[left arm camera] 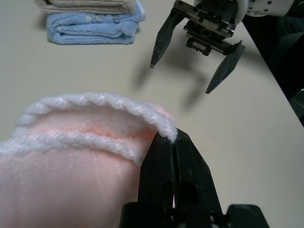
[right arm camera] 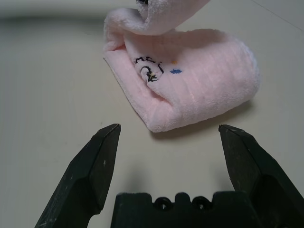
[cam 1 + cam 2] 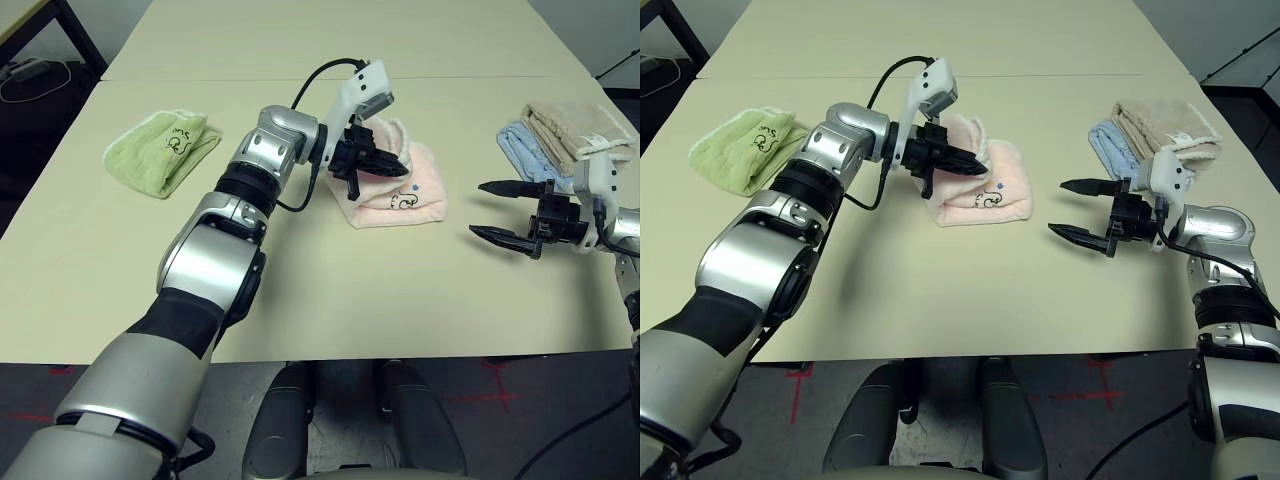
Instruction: Fold the towel and set it aside.
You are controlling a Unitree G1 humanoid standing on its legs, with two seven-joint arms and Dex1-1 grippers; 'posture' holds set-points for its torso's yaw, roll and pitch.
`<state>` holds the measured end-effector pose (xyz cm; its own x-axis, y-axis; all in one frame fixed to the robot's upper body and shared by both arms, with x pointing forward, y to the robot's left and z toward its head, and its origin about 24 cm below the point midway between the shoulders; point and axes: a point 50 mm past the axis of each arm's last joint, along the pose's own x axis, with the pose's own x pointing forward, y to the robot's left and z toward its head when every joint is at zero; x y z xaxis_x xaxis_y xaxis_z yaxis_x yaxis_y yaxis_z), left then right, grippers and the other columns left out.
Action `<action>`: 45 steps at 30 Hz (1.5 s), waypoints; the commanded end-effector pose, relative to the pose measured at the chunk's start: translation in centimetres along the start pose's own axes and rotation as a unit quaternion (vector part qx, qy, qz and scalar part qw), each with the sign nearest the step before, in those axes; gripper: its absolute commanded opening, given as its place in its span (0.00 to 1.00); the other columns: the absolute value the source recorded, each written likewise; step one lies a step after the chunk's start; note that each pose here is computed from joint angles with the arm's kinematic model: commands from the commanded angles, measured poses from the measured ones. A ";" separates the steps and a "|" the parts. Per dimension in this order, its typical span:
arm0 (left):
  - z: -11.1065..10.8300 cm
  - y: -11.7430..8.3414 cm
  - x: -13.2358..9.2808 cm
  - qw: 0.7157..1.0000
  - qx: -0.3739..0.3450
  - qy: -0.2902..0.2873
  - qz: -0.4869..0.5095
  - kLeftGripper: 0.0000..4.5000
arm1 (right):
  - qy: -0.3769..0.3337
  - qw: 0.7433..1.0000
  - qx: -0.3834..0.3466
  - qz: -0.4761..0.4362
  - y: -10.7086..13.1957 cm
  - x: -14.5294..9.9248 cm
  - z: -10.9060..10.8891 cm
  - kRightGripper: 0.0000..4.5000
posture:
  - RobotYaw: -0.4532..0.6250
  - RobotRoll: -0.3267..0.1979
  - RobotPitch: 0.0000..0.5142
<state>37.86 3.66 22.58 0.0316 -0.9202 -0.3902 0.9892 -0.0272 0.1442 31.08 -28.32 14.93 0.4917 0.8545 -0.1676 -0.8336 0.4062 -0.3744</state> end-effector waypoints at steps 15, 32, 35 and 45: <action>-0.3 -0.5 3.0 0.999 0.021 0.027 -0.001 0.01 | 0.006 1.000 -0.003 -0.005 0.0 -0.5 0.1 1.00 | 0.42 0.62 0.37; -1.0 -1.0 5.0 0.999 0.023 0.027 0.004 0.01 | 0.013 1.000 -0.006 -0.006 0.2 -0.9 0.2 1.00 | 0.40 0.62 0.36; -1.2 -1.2 5.3 0.999 0.023 0.032 -0.004 0.01 | 0.013 1.000 -0.006 -0.006 0.2 -0.8 0.2 1.00 | 0.40 0.62 0.36; -2.8 -1.0 5.3 0.998 0.015 0.054 0.034 0.50 | 0.012 1.000 -0.007 -0.007 0.0 -0.7 0.4 1.00 | 0.40 0.62 0.36</action>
<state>37.39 -0.08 18.36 0.1057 -0.8845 -0.4544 0.9807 0.0172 0.1946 30.81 -28.47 15.09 0.5027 0.8459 -0.1783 -0.8284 0.4124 -0.3791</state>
